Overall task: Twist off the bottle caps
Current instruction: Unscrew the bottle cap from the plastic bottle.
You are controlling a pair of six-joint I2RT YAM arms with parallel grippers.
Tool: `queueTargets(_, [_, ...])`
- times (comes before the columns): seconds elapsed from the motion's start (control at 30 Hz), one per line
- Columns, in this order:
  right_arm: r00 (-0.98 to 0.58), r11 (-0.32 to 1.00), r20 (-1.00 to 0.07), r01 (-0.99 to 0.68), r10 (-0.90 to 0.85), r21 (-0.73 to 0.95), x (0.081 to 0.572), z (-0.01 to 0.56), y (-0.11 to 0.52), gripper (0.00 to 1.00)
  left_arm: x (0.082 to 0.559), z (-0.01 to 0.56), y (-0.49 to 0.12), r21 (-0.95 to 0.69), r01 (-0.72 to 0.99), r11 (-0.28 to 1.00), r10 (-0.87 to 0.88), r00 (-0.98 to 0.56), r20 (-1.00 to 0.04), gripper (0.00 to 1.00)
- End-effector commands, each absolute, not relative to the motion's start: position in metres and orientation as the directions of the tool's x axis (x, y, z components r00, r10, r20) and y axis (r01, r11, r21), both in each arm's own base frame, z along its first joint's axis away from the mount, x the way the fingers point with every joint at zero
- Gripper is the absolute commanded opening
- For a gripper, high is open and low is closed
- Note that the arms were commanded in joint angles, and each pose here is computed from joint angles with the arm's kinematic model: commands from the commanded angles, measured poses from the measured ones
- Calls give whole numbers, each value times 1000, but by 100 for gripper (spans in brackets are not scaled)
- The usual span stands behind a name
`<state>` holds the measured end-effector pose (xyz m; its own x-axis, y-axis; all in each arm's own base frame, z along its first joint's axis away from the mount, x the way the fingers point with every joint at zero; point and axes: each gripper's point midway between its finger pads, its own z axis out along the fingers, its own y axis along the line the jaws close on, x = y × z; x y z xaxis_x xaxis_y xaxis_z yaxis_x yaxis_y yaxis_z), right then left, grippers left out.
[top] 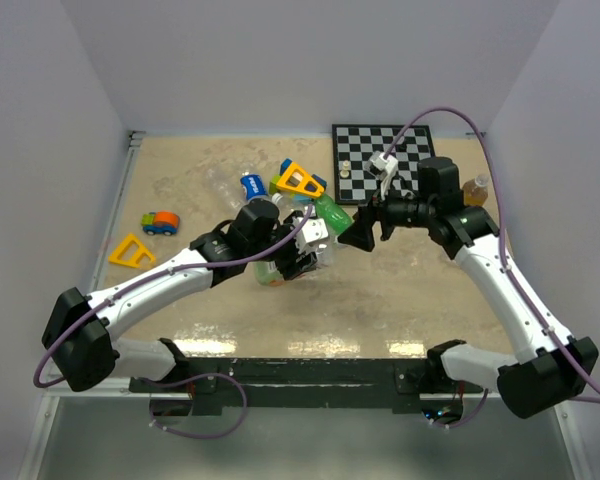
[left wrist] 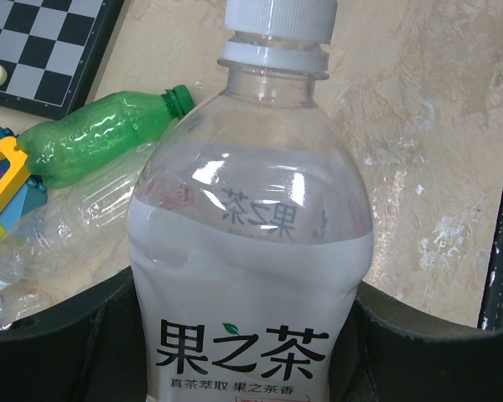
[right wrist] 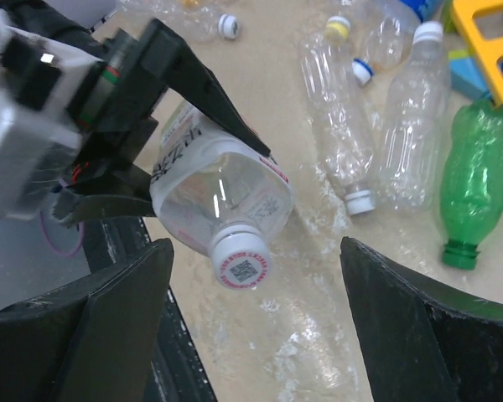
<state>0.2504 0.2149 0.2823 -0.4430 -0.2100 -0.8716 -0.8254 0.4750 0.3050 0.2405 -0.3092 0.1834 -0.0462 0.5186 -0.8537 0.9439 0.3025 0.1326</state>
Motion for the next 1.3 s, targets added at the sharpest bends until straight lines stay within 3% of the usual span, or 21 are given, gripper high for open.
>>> queueTargets(0.0, [-515, 465, -839, -795, -177, 390, 250, 273, 221, 86, 243, 209, -312, 163, 938, 305, 473, -1, -881, 2])
queueTargets(0.2, [-511, 460, -833, -805, -214, 375, 249, 261, 220, 81, 244, 209, -312, 166, 937, 306, 472, 2, -882, 2])
queueTargets(0.47, [-554, 416, -782, -807, -286, 419, 239, 239, 220, 61, 244, 208, -312, 166, 936, 310, 475, -1, -880, 2])
queueTargets(0.73, [-526, 372, -797, -833, -298, 410, 233, 245, 222, 38, 244, 208, -311, 167, 936, 310, 476, -1, -879, 2])
queueTargets(0.97, [-477, 338, -822, -864, -311, 374, 232, 250, 223, 25, 244, 208, -312, 165, 937, 308, 475, -1, -880, 2])
queueTargets(1.03, [-467, 331, -827, -870, -313, 366, 233, 251, 223, 29, 243, 208, -312, 165, 938, 305, 475, 0, -880, 2])
queueTargets(1.17, [-462, 327, -828, -873, -316, 362, 236, 254, 224, 54, 243, 209, -312, 166, 938, 305, 474, 2, -881, 2])
queueTargets(1.27, [-460, 323, -831, -874, -311, 363, 237, 259, 226, 61, 243, 209, -313, 165, 938, 304, 474, 1, -881, 2])
